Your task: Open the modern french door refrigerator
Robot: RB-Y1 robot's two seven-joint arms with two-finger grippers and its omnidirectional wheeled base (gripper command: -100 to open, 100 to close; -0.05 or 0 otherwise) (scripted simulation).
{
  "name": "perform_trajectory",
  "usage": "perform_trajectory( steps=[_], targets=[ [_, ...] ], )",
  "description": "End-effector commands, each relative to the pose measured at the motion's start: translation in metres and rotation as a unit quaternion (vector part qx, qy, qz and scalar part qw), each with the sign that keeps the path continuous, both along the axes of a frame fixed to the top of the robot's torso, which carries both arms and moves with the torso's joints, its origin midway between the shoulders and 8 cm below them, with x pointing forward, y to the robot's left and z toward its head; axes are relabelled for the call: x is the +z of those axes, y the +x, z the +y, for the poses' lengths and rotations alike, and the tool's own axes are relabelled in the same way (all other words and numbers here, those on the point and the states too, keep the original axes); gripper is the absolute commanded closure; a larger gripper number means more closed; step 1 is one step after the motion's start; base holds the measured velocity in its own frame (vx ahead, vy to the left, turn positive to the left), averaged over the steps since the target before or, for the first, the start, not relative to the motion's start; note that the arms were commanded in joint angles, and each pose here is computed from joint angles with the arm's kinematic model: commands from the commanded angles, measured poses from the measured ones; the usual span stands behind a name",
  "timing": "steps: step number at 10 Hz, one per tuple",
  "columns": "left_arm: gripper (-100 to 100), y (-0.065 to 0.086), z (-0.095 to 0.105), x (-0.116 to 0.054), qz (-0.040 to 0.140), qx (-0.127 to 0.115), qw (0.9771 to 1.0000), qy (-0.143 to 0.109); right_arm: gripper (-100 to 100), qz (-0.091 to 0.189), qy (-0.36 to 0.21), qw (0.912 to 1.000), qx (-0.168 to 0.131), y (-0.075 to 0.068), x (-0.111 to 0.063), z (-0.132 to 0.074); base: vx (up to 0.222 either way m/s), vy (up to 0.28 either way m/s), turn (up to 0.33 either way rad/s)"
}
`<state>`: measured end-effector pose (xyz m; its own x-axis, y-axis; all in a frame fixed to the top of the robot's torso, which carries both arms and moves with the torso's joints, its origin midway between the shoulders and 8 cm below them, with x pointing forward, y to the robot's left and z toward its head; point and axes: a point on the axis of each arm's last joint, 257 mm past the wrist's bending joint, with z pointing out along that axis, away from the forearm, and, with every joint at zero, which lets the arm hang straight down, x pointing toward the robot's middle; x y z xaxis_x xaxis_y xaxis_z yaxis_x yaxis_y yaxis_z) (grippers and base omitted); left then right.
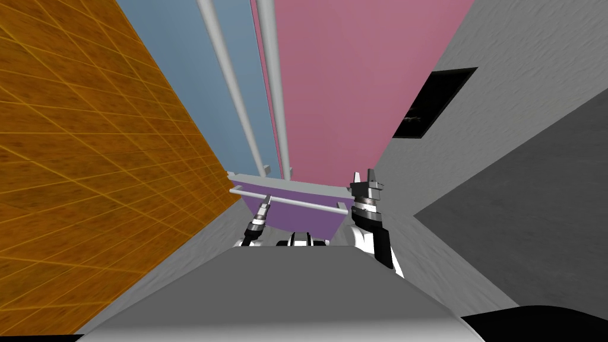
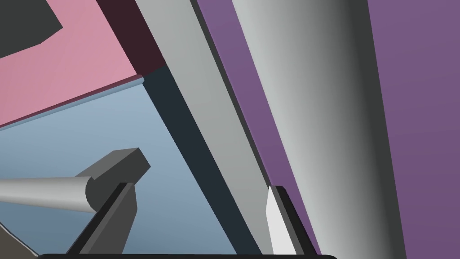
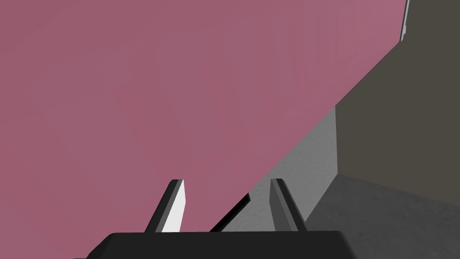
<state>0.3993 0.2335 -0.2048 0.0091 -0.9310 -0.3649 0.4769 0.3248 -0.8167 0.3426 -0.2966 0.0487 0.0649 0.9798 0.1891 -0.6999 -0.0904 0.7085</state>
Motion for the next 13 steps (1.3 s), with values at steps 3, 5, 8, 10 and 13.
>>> perform_trajectory(
  steps=[3,5,8,10,13],
  targets=[
    [-100,-0.005,-0.011,-0.035,0.034,-0.005,0.9994,0.0,0,0.0,0.0,1.0,0.0,0.0,0.0,0.0,0.011,0.011,-0.012],
    [-100,-0.007,-0.013,-0.041,0.036,-0.007,0.9993,0.0,0,0.0,0.0,1.0,0.0,0.0,0.0,0.0,0.01,0.01,-0.008],
    [-100,-0.009,-0.02,-0.053,0.042,-0.008,0.9991,-0.003,0,0.0,0.0,1.0,0.0,0.0,0.0,0.0,0.008,0.008,-0.024],
    [-100,-0.011,-0.027,-0.061,0.046,-0.009,0.9989,-0.009,0,0.0,0.0,1.0,0.0,0.0,0.0,0.0,-0.009,-0.004,-0.02],
    [-100,-0.015,-0.032,-0.062,0.038,-0.004,0.9991,-0.021,0,0.0,0.0,1.0,0.0,0.0,0.0,0.0,-0.001,-0.005,-0.023]
  ],
)
